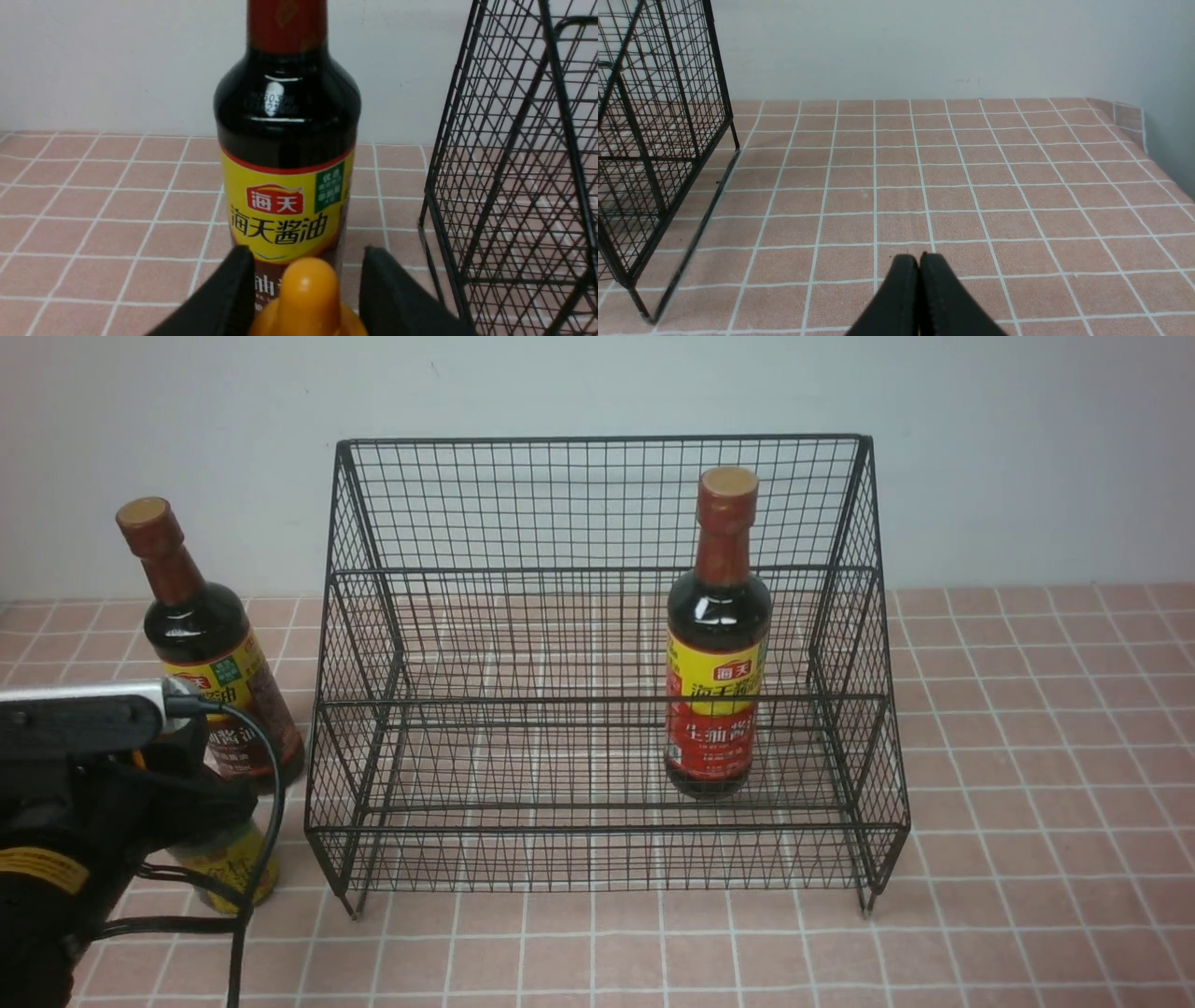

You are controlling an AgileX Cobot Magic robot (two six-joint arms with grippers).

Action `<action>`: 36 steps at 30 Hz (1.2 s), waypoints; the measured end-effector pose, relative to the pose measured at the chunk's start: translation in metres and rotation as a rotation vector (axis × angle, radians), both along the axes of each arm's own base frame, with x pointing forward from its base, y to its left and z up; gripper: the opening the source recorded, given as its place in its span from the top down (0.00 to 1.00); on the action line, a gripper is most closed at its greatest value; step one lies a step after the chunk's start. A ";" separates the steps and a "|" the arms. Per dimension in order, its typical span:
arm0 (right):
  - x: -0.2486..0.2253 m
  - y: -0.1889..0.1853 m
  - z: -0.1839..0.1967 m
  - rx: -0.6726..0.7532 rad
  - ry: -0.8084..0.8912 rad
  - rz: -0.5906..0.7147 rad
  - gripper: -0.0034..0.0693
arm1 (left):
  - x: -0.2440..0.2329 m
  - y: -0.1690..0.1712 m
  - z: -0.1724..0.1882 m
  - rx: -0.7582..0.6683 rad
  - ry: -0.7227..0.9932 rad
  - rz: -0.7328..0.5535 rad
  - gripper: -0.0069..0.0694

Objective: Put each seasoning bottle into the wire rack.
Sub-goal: Use the left arm to grab the condiment bottle closest to it, then use the left arm to put the condiment bottle back on the shelf

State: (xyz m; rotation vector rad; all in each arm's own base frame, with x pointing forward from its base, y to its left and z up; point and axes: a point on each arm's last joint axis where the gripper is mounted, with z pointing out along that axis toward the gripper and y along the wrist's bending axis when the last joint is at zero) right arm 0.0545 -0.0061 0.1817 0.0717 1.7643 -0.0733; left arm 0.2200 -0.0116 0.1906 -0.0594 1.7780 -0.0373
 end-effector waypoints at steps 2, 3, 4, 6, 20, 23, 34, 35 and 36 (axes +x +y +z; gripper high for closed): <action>0.000 0.000 0.000 0.000 0.000 0.000 0.97 | -0.004 -0.001 0.009 0.006 -0.029 -0.019 0.57; 0.000 0.000 0.000 0.000 0.000 0.000 0.97 | -0.008 -0.002 0.018 0.012 -0.063 -0.032 0.57; 0.000 0.000 0.000 0.000 0.000 0.000 0.97 | -0.009 -0.002 0.018 0.012 -0.063 -0.032 0.57; 0.000 0.000 0.000 0.000 0.000 0.000 0.97 | -0.017 -0.002 0.041 0.011 -0.129 -0.046 0.57; 0.000 0.000 0.000 -0.001 0.000 0.000 0.97 | -0.055 -0.021 0.144 0.013 -0.204 -0.211 0.57; 0.000 0.000 0.000 -0.001 0.000 0.000 0.97 | -0.051 -0.041 0.139 0.049 -0.188 -0.326 0.57; 0.000 0.000 0.000 -0.001 0.000 0.000 0.97 | -0.007 -0.088 0.107 0.050 -0.128 -0.489 0.57; 0.000 0.000 0.000 -0.001 0.000 0.000 0.97 | 0.000 -0.092 0.100 0.050 -0.118 -0.490 0.57; 0.000 0.000 0.000 -0.001 0.000 0.000 0.97 | 0.001 -0.092 0.099 0.050 -0.118 -0.491 0.57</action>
